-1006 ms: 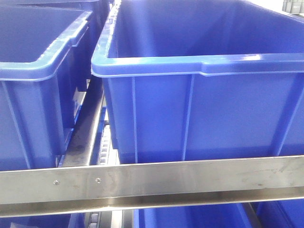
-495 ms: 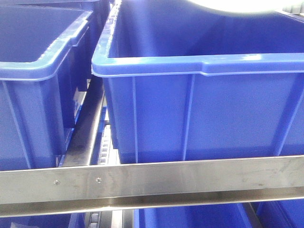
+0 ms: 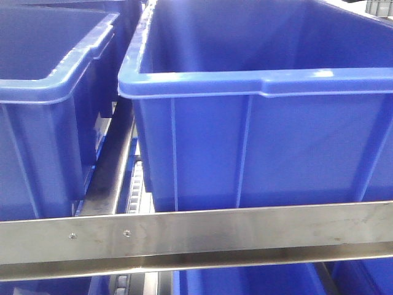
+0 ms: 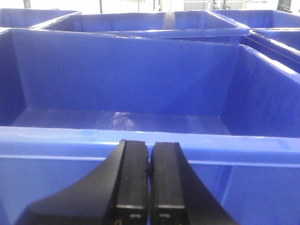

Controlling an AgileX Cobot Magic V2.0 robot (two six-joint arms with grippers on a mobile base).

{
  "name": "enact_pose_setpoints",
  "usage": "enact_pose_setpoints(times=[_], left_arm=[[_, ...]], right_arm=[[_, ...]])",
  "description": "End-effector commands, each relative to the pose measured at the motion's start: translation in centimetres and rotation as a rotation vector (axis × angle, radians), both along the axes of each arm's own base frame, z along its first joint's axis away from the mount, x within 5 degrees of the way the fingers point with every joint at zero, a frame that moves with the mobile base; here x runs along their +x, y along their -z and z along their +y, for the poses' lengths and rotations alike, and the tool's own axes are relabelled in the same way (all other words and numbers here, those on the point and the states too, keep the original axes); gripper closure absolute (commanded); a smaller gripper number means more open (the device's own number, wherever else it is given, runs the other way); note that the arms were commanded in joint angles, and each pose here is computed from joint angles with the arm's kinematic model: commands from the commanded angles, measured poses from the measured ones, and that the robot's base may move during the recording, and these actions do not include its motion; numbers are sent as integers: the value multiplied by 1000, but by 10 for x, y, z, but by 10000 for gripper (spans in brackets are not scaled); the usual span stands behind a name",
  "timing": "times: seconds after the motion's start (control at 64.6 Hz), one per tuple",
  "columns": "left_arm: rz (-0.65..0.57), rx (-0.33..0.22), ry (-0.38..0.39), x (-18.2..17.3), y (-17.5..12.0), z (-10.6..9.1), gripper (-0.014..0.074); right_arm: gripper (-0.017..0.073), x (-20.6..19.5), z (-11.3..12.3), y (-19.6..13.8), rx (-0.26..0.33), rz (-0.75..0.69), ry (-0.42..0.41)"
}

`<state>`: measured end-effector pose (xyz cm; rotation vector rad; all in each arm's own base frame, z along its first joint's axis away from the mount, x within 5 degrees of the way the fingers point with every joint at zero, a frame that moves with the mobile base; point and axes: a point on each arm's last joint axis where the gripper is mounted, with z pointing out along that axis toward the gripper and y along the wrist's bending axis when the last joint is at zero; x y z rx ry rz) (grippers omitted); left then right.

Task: Place green plate on second shelf with right arm
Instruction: 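Lower the plate into the blue bin and open the right gripper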

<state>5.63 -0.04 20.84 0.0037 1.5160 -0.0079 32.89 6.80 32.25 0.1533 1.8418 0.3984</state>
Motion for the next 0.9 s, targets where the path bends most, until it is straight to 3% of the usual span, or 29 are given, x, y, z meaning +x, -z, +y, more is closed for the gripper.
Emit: enact_pose_setpoints(times=[0.0,0.093,0.248,0.557,0.882], left_arm=[[-66,-6,0,0,4,0,463],[-66,-6,0,0,4,0,463],[-66,-6,0,0,4,0,463],[-66,-6,0,0,4,0,463],[-66,-6,0,0,4,0,463]], right_arm=[[146,-5,-2,-36,26,-153,3],[208,-14,-3,-46,30,-168,2],[523,-45,-9,-70,31,-168,-3],[511,-105,-22,-101,32,-197,-8],[511,-103,-18,-99,34,-187,-23]])
